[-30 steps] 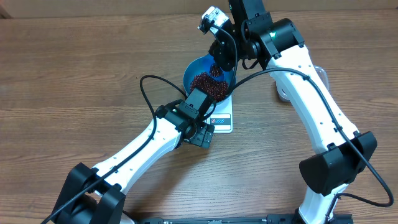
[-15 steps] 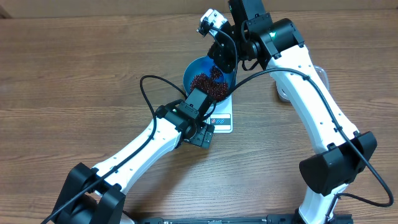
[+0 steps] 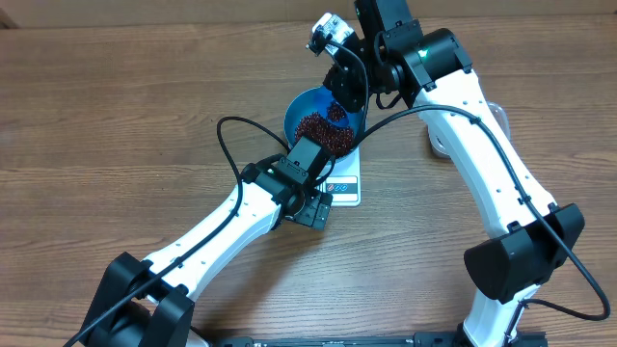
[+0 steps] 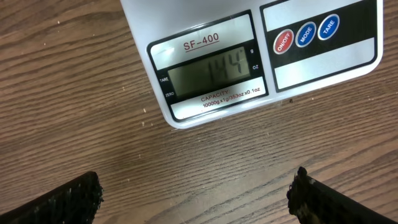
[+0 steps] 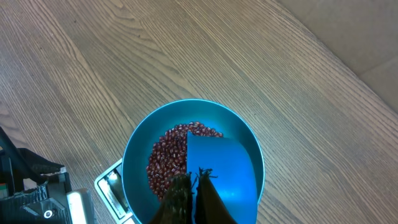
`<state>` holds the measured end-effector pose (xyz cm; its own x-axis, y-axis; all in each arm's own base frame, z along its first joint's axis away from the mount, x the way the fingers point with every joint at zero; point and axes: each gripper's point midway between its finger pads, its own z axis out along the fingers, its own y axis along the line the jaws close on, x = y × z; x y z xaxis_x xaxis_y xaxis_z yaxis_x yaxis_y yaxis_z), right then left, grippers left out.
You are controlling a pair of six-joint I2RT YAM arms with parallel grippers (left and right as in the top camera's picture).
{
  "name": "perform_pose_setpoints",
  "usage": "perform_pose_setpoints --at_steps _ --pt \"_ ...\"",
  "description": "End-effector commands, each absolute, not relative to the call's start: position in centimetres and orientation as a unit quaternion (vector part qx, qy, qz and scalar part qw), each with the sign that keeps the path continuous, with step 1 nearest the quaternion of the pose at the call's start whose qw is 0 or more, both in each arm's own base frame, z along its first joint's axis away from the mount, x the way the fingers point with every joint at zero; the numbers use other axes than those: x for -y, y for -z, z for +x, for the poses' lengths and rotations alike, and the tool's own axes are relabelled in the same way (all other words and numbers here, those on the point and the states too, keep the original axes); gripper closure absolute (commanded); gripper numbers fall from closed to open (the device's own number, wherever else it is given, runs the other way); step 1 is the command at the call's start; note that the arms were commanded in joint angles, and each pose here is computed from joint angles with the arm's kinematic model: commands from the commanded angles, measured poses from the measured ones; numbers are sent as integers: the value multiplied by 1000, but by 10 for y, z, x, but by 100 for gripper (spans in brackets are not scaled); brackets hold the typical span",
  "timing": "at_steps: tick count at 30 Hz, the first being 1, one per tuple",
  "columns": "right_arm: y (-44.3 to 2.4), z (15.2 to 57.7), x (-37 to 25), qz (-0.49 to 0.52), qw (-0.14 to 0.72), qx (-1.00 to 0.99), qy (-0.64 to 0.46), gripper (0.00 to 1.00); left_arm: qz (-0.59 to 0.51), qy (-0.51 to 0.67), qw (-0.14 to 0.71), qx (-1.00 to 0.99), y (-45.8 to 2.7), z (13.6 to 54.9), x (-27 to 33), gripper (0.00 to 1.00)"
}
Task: Scoop item into bowl and weigh 150g on scale
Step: 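Tilt the blue cup slowly to trickle beans into the teal bowl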
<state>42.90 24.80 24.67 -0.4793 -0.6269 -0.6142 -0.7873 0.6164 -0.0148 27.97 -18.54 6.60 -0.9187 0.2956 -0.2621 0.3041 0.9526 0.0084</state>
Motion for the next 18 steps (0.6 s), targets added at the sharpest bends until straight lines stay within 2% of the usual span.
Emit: perform_pose_setpoints --at_steps 1,18 --pt "-263 434 -245 -408 316 -846 -136 96 157 6 130 -979 -63 280 179 1" --pt "-263 436 -244 -405 320 -847 -129 96 156 6 130 -979 -63 281 179 1"
